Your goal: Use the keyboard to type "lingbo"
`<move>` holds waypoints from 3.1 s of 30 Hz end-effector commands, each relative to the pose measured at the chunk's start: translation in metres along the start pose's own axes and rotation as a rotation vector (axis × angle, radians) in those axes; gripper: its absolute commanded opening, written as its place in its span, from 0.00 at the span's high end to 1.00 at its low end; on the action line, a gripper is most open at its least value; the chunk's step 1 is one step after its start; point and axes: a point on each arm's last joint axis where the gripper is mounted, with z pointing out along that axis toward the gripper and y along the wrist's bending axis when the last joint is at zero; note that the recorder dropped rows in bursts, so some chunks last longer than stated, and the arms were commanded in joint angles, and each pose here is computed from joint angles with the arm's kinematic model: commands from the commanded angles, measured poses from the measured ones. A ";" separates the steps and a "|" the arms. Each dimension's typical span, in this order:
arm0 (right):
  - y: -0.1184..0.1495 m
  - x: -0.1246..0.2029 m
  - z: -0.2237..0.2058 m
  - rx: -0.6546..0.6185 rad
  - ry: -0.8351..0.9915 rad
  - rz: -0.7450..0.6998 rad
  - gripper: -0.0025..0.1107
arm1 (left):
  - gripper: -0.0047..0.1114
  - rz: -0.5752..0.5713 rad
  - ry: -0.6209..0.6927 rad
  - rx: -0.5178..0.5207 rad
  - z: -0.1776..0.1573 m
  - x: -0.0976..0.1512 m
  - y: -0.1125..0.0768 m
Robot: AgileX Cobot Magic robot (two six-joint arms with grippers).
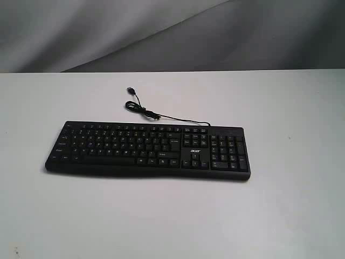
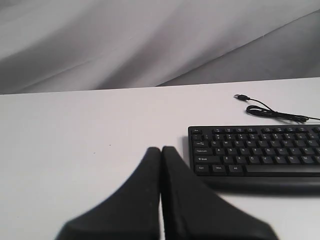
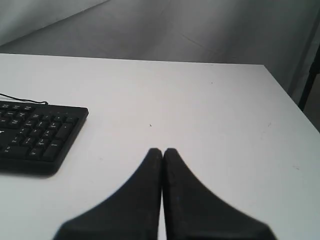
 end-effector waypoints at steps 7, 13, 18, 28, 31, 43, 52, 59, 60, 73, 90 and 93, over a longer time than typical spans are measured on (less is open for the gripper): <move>-0.001 -0.007 0.000 0.009 -0.093 -0.037 0.98 | 0.96 -0.006 -0.006 0.001 0.000 0.001 0.000; 0.001 -0.043 -0.011 0.002 -0.502 -0.047 0.98 | 0.96 -0.006 -0.006 0.001 0.000 0.001 0.000; 0.002 -0.054 -0.019 -0.002 -0.653 -0.047 0.98 | 0.96 -0.006 -0.006 0.001 0.000 0.001 0.000; 0.000 -0.072 -0.037 -0.146 -0.927 0.304 0.98 | 0.96 -0.006 -0.006 0.001 0.000 0.001 0.000; 0.002 -0.088 -0.041 -0.177 -0.987 0.264 0.98 | 0.96 -0.006 -0.006 0.001 0.000 0.001 0.000; -0.009 -0.249 0.075 -0.017 -0.277 0.189 0.98 | 0.96 -0.006 -0.006 0.001 0.000 0.001 0.000; 0.000 -0.241 0.239 -0.098 0.372 -0.097 0.98 | 0.96 -0.006 -0.006 0.001 0.000 0.001 0.000; 0.057 -0.163 0.325 -0.739 0.561 -0.285 0.98 | 0.96 -0.006 -0.006 0.001 0.000 0.001 0.000; 0.067 -0.154 0.331 -0.781 0.571 -0.298 0.98 | 0.96 -0.006 -0.006 0.001 0.000 0.001 0.000; 0.256 -0.098 0.347 -1.112 0.519 -0.653 0.98 | 0.96 -0.006 -0.006 0.001 0.000 0.001 0.000; 0.308 -0.057 0.342 -1.126 0.598 -0.747 0.98 | 0.96 -0.006 -0.006 0.001 0.000 0.001 0.000; 0.309 -0.050 0.344 -1.128 0.612 -0.745 0.98 | 0.96 -0.006 -0.006 0.001 0.000 0.001 0.000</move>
